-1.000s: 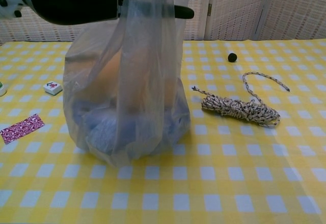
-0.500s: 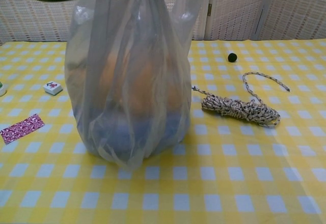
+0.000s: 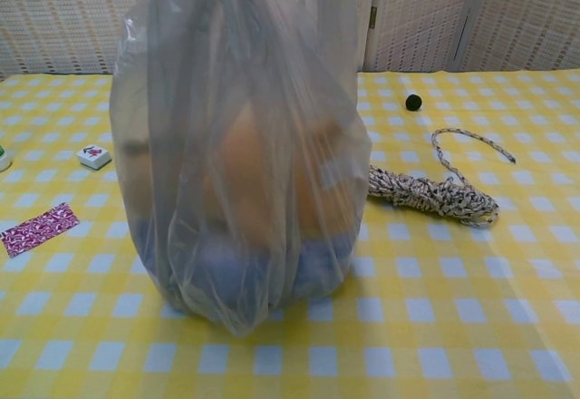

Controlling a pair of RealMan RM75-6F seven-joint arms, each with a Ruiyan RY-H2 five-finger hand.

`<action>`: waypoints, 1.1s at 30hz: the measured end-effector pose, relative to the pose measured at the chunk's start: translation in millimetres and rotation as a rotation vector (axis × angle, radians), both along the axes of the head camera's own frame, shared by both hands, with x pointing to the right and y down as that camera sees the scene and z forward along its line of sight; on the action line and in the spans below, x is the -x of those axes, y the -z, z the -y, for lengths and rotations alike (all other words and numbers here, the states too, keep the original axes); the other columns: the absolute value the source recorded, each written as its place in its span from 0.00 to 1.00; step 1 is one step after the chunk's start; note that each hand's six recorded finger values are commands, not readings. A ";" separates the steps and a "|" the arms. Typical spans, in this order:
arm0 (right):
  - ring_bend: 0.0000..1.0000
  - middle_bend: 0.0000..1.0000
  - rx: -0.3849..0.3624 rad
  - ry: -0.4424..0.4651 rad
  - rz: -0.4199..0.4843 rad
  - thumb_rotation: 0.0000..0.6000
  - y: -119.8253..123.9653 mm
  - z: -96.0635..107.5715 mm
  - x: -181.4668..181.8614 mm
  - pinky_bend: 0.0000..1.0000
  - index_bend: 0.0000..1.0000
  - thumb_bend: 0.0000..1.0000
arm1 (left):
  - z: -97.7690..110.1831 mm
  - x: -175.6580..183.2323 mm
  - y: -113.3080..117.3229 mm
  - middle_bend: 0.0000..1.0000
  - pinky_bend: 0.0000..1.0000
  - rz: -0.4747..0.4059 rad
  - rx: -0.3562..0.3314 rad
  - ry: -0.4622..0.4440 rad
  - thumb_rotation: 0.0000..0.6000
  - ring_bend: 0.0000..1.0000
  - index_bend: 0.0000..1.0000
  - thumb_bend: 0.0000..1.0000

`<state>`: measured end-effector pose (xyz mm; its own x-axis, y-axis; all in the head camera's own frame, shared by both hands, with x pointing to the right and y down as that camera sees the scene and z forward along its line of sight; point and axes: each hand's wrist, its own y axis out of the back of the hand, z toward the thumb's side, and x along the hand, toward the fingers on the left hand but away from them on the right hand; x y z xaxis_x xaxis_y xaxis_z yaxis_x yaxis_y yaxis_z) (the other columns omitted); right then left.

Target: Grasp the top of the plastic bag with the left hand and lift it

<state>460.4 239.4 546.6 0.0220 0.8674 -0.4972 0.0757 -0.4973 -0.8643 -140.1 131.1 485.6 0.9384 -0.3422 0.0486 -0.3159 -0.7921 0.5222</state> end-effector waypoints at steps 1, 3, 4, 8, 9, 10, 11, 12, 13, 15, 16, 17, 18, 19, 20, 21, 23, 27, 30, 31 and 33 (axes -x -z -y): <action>0.00 0.00 0.001 0.000 0.001 1.00 0.0 -0.1 0.0 0.00 0.00 0.33 | 1.0 0.1 -0.2 0.72 0.87 0.009 0.001 0.016 1.00 0.66 0.54 0.34; 0.00 0.00 0.001 0.000 0.001 1.00 0.1 -0.1 -0.1 0.00 0.00 0.33 | 3.2 0.1 -0.1 0.76 0.90 0.024 0.008 0.052 1.00 0.69 0.56 0.48; 0.00 0.00 0.001 -0.001 0.001 1.00 0.2 -0.1 -0.2 0.00 0.00 0.33 | 4.1 0.1 0.3 0.77 0.92 0.028 0.013 0.067 1.00 0.70 0.56 0.62; 0.00 0.00 0.002 -0.001 0.002 1.00 0.1 -0.1 -0.2 0.00 0.00 0.33 | 6.8 1.4 1.7 0.80 0.97 0.053 0.018 0.113 1.00 0.74 0.54 0.94; 0.00 0.00 0.003 -0.001 0.002 1.00 -0.1 -0.1 -0.1 0.00 0.00 0.33 | 7.2 1.9 1.9 0.81 0.99 0.061 0.016 0.122 1.00 0.76 0.54 0.97; 0.00 0.00 0.003 0.000 0.002 1.00 -0.2 -0.2 0.1 0.00 0.00 0.33 | 7.6 2.4 2.2 0.82 1.00 0.069 0.018 0.132 1.00 0.77 0.54 0.98; 0.00 0.00 0.004 0.001 0.002 1.00 -0.4 -0.2 0.4 0.00 0.00 0.33 | 7.8 3.0 3.0 0.82 1.00 0.077 0.025 0.147 1.00 0.78 0.54 0.99; 0.00 0.00 0.005 0.001 0.003 1.00 -0.4 -0.3 0.5 0.00 0.00 0.33 | 8.3 3.6 3.7 0.82 1.00 0.083 0.034 0.160 1.00 0.80 0.54 1.00; 0.00 0.00 0.005 0.002 0.003 1.00 -0.4 -0.3 0.7 0.00 0.00 0.33 | 8.8 4.3 4.4 0.82 1.00 0.090 0.043 0.173 1.00 0.80 0.54 1.00; 0.00 0.00 0.006 0.003 0.004 1.00 -0.3 -0.7 1.0 0.00 0.00 0.33 | 10.3 6.4 6.1 0.82 1.00 0.107 0.061 0.204 1.00 0.81 0.53 1.00; 0.00 0.00 0.006 0.004 0.004 1.00 -0.2 -0.8 1.3 0.00 0.00 0.33 | 11.1 7.2 7.3 0.82 1.00 0.112 0.069 0.217 1.00 0.81 0.52 1.00; 0.00 0.00 0.006 0.005 0.005 1.00 -0.2 -1.0 1.6 0.00 0.00 0.33 | 12.1 8.2 9.4 0.82 1.00 0.117 0.075 0.234 1.00 0.81 0.52 1.00; 0.00 0.00 0.006 0.005 0.006 1.00 -0.3 -1.0 1.9 0.00 0.00 0.33 | 12.8 9.0 11.3 0.82 1.00 0.120 0.079 0.245 1.00 0.81 0.52 1.00; 0.00 0.00 0.007 0.006 0.006 1.00 -0.4 -1.1 2.1 0.00 0.00 0.33 | 13.8 9.8 13.4 0.82 1.00 0.122 0.083 0.256 1.00 0.81 0.52 1.00; 0.00 0.00 0.009 0.007 0.007 1.00 -0.6 -1.2 2.2 0.00 0.00 0.33 | 15.2 11.3 15.9 0.82 1.00 0.126 0.089 0.269 1.00 0.81 0.52 1.00; 0.00 0.00 0.009 0.007 0.008 1.00 -0.7 -1.3 2.4 0.00 0.00 0.33 | 15.9 12.2 17.6 0.82 1.00 0.130 0.092 0.273 1.00 0.81 0.52 1.00; 0.00 0.00 0.010 0.009 0.011 1.00 -0.3 -1.5 2.9 0.00 0.00 0.33 | 17.5 14.0 21.4 0.82 1.00 0.144 0.107 0.281 1.00 0.81 0.51 1.00; 0.00 0.00 0.008 0.014 0.020 1.00 1.5 -2.5 4.1 0.00 0.00 0.33 | 30.0 21.9 34.2 0.82 1.00 0.187 0.157 0.324 1.00 0.81 0.50 1.00; 0.00 0.00 0.008 0.019 0.029 1.00 2.7 -3.6 5.2 0.00 0.00 0.33 | 47.4 29.9 53.7 0.82 1.00 0.216 0.172 0.376 1.00 0.81 0.50 1.00; 0.00 0.00 0.009 0.020 0.031 1.00 3.0 -3.8 5.3 0.00 0.00 0.33 | 52.7 31.5 60.9 0.82 1.00 0.221 0.172 0.390 1.00 0.81 0.50 1.00; 0.00 0.00 0.008 0.020 0.036 1.00 3.8 -4.1 5.5 0.00 0.00 0.33 | 64.7 33.5 78.6 0.82 1.00 0.228 0.171 0.417 1.00 0.80 0.49 1.00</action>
<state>454.9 243.5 542.9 0.0574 0.8626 -0.5027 0.0963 -0.5059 -0.8572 -173.6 66.3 406.9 0.6823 -0.6551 0.3246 -0.7085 -0.4831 0.5144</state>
